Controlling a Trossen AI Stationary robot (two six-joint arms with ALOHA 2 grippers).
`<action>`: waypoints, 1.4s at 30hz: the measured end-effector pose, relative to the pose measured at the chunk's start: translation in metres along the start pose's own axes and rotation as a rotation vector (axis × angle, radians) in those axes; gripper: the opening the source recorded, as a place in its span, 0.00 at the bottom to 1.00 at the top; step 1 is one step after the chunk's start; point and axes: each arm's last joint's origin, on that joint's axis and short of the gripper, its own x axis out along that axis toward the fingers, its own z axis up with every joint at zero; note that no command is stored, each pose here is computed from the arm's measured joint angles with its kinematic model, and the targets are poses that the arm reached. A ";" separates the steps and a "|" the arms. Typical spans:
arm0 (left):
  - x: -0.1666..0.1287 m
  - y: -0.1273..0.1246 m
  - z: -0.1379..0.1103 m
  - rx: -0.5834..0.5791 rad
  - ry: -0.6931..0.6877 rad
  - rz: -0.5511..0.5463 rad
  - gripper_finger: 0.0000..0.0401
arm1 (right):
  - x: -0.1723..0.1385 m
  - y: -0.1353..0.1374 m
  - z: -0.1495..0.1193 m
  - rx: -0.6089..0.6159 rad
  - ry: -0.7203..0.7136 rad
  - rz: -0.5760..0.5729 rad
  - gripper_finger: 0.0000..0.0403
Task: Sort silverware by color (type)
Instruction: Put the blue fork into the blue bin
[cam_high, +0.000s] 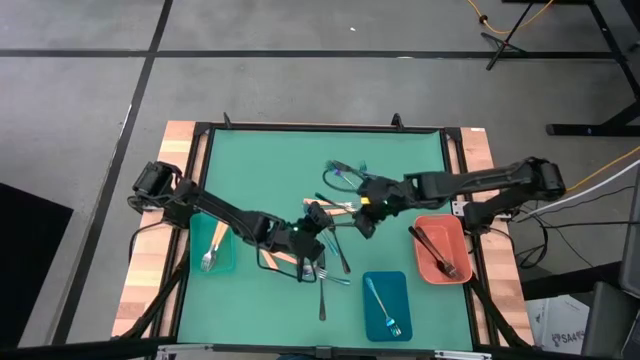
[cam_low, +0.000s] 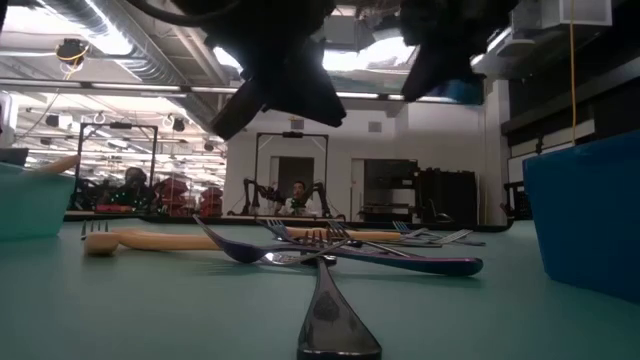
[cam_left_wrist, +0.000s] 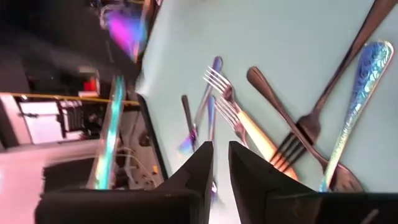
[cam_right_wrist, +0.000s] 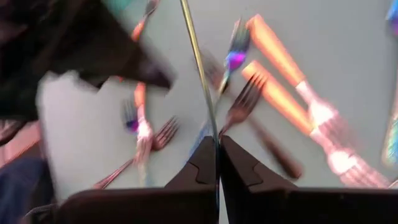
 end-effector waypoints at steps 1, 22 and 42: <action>0.001 0.000 -0.001 -0.008 0.007 -0.008 0.11 | -0.002 0.005 -0.005 0.008 0.006 0.002 0.00; 0.003 -0.005 -0.005 -0.075 -0.036 -0.130 0.11 | -0.024 0.095 -0.147 0.435 -0.094 0.001 0.00; 0.009 -0.001 -0.011 -0.090 -0.015 -0.125 0.11 | 0.004 0.117 -0.220 0.576 0.016 0.013 0.00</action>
